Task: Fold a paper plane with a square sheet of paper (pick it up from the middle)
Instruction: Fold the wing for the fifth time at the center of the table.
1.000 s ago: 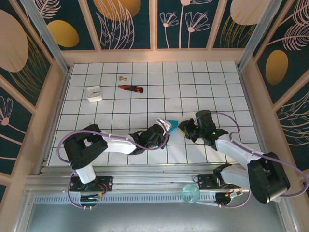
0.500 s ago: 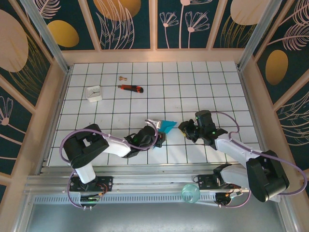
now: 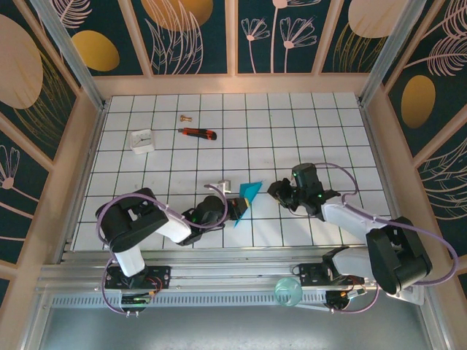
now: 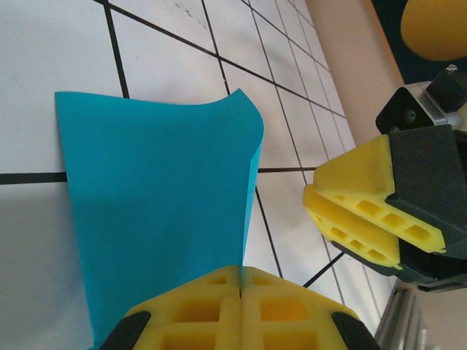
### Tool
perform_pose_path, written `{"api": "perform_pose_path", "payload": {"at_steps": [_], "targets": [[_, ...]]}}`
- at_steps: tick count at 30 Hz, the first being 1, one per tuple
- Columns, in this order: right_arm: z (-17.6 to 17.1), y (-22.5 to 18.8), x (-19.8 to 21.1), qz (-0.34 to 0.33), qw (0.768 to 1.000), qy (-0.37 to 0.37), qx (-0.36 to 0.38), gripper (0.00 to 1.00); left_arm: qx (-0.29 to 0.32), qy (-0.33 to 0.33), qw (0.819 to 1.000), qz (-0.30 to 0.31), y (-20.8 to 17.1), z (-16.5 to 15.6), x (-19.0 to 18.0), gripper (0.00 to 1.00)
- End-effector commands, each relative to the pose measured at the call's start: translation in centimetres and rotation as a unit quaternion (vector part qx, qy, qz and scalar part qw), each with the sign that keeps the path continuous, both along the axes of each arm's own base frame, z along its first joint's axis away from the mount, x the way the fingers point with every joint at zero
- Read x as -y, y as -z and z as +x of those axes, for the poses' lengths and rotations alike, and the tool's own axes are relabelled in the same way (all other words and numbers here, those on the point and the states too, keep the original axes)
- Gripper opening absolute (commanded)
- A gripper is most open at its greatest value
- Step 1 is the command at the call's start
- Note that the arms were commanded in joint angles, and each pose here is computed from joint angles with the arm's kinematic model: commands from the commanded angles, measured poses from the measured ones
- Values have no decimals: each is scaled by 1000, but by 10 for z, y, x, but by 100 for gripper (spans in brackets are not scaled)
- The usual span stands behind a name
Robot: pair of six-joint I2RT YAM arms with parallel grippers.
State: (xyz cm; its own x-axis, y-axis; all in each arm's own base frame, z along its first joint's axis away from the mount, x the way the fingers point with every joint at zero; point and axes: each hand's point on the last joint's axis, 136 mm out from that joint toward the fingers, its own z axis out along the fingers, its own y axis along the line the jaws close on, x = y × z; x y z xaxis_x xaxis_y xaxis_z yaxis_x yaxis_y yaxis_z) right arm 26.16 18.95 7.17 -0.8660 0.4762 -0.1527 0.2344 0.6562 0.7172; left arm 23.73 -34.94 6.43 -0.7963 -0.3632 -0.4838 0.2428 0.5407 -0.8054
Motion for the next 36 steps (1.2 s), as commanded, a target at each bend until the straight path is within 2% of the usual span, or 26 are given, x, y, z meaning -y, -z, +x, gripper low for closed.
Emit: {"api": "perform_pose_path", "payload": {"at_steps": [1, 8, 19, 23, 28, 36], "targets": [[16, -14, -4, -19, 998, -31, 61, 27, -19, -10, 998, -54, -9, 3, 3, 0], [23, -21, -9, -30, 994, -54, 88, 27, -57, -35, 995, -69, 7, 2, -5, 0], [27, -19, -22, -24, 993, -79, 85, 26, -114, -63, 986, -99, 27, -3, -15, 0], [28, -19, -31, -27, 991, -100, 90, 26, -124, -69, 986, -90, 34, -4, -17, 0], [26, -16, -57, -27, 984, -150, 92, 25, -135, -74, 985, -77, 41, -5, -20, 0], [11, 6, -99, -13, 975, -210, 71, 16, -150, -79, 984, -61, 51, -7, -21, 0]]}}
